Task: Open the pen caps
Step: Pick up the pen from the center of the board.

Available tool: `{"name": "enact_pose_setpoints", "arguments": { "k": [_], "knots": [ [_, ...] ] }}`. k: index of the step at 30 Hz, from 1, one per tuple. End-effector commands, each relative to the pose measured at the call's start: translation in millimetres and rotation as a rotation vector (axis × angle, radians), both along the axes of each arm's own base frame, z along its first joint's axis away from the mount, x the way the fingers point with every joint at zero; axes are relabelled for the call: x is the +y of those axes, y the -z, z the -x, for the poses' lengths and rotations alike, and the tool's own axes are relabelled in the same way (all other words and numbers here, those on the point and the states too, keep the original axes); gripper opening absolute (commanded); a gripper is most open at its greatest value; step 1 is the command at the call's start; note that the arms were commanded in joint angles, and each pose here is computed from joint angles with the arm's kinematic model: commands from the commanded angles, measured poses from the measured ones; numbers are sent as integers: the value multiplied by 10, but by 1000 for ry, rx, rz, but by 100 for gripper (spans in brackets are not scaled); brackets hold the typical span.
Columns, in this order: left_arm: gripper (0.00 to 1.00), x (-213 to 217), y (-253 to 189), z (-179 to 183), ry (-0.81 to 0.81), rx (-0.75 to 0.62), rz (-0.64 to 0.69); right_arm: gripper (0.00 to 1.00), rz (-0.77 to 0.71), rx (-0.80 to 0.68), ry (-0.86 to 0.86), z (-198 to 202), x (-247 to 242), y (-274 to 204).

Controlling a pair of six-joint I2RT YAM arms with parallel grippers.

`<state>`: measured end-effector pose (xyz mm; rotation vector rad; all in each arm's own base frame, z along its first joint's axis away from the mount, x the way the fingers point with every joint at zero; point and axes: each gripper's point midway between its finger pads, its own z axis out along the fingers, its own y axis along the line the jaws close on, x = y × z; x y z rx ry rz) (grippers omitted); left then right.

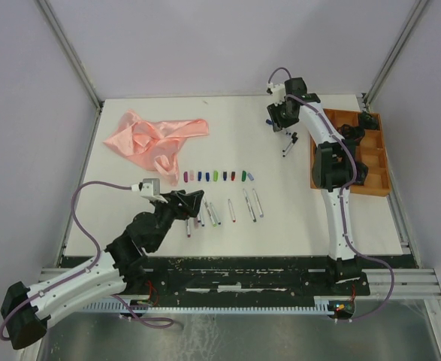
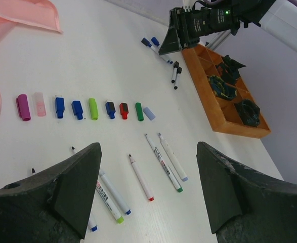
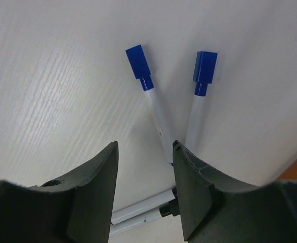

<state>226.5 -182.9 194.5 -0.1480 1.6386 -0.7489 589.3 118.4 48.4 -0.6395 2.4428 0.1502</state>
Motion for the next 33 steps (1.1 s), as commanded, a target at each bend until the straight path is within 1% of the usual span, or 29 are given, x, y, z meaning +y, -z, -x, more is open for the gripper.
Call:
{"name": "enact_pose_setpoints", "arguments": {
  "k": [1,11,16,22,27,30,33],
  "knots": [
    [82,5,-180,-42,-24,-25,58,54,-1,-57,-2,-172,8,-66],
    [82,4,-199,-42,-23,-27,61,49,-2,-41,6,-192,-26,56],
    [82,1,-197,-43,-22,-28,59,42,2,-15,1,-133,-39,108],
    [82,4,-226,-30,-17,-33,69,30,3,25,8,-36,-44,178],
    [82,-1,-261,-11,-7,-40,82,13,-4,58,19,72,-47,177],
    [82,-18,-273,4,6,-39,92,7,-17,93,29,167,-38,224],
    [82,-47,-304,29,26,-40,109,0,-40,90,45,221,-16,85]
  ]
}}
